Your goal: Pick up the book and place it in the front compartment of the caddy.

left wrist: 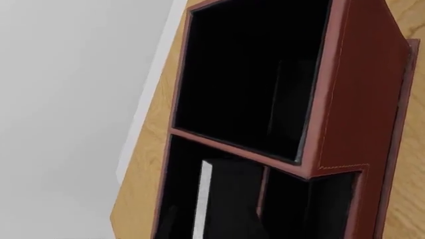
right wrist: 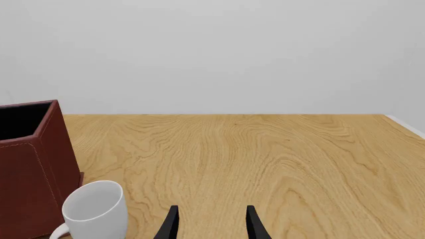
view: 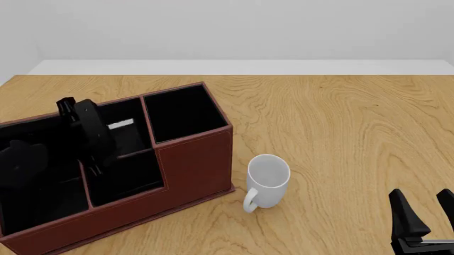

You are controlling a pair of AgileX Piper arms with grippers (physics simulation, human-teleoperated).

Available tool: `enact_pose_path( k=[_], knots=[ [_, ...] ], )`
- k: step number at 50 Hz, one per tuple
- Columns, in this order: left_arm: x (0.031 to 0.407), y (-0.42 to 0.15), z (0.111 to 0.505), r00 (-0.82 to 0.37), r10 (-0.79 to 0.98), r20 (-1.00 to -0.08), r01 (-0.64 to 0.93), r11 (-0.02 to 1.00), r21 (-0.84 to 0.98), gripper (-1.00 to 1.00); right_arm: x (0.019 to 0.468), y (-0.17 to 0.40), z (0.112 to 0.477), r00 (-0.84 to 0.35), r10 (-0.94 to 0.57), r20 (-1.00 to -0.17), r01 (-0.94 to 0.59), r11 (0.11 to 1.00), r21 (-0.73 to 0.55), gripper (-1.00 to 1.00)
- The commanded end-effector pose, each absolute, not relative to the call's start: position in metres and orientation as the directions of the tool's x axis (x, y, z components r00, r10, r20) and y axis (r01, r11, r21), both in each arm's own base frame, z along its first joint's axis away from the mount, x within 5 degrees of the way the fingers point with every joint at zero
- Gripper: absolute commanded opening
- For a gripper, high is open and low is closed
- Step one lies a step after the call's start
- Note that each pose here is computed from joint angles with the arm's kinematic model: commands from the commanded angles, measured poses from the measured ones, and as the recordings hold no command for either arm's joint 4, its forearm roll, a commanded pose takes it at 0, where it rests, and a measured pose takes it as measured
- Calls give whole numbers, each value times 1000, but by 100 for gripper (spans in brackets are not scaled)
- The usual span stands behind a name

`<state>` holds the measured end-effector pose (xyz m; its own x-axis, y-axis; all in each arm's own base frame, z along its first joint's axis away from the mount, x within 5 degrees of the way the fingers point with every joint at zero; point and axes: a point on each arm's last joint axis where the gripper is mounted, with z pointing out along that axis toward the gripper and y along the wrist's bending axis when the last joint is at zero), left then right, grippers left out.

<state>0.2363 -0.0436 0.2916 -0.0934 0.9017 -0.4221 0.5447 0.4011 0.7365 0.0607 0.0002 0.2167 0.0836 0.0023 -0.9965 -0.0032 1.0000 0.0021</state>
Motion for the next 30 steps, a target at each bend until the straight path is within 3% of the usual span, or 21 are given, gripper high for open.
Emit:
enact_pose_path(
  k=[1, 30],
  knots=[
    [237, -42, 297, -86, 915, -393, 541, 375, 753, 100, 61, 0, 217, 84, 2, -996, -3, 1000, 2, 100],
    [216, -39, 317, -71, 915, -396, 522, 373, 767, 100, 61, 0, 217, 84, 2, -996, -3, 1000, 2, 100]
  ],
)
